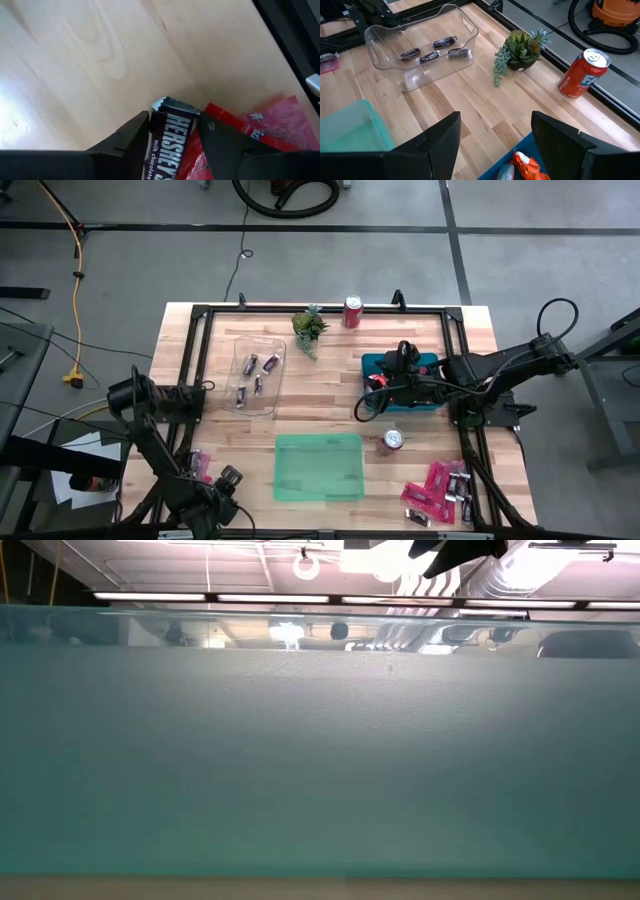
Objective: Sort candy
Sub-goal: Put the brown chocolate bar into the transparent bin
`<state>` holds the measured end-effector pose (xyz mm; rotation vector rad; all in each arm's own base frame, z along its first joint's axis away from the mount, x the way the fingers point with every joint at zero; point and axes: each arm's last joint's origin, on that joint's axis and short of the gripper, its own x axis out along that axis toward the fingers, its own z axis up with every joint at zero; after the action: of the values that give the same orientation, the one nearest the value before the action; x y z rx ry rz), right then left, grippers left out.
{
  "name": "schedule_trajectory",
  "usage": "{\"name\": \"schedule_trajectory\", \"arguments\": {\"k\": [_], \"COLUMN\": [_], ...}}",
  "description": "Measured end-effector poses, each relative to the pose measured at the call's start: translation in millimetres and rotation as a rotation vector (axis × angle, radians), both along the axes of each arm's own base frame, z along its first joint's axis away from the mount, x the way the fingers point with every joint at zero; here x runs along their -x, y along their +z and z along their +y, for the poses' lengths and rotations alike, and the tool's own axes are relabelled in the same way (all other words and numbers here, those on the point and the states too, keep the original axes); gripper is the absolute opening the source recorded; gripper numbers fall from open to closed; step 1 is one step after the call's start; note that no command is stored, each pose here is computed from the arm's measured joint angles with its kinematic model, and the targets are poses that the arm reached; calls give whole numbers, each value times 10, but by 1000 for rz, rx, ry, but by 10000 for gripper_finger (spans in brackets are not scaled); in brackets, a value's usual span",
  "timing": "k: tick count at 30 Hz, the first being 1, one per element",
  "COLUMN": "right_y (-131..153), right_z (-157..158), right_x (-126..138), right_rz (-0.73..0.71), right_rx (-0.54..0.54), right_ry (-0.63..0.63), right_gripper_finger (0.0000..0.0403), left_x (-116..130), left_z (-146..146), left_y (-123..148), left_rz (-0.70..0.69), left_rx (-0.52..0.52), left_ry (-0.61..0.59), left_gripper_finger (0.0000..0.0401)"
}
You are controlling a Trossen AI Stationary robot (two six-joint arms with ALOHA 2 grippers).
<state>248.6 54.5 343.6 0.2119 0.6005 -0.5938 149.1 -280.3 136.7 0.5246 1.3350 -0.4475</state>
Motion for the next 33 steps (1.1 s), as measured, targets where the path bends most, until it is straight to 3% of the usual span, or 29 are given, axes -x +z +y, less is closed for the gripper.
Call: {"name": "schedule_trajectory", "arguments": {"k": [3,8,13,18,22,26,29,33], "right_y": [0,0,0,-1,-4,33,80,70], "right_z": [0,0,0,2,22,88,153,220], "right_x": [0,0,0,-1,-10,-123,-279,-481], "right_rz": [0,0,2,4,13,-32,-118,-188], "right_rx": [0,0,2,-2,-47,-91,-91,-7], "right_ry": [0,0,2,10,60,220,364,476], "right_gripper_finger": [238,238,238,238,238,238,238,238], "left_x": [-80,-248,-402,-468,-470,-642,-858,-1132], "left_z": [43,150,378,706,1007,1376,1663,1983], "left_y": [-2,16,163,590,1079,1577,1824,2086], "left_rz": [11,2,-58,-189,-431,-781,-944,-1124], "left_rx": [10,28,-7,-19,76,207,276,436], "left_ry": [53,190,291,425,587,734,766,705], "left_gripper_finger": [119,17,5,1,0,0,0,0]}}
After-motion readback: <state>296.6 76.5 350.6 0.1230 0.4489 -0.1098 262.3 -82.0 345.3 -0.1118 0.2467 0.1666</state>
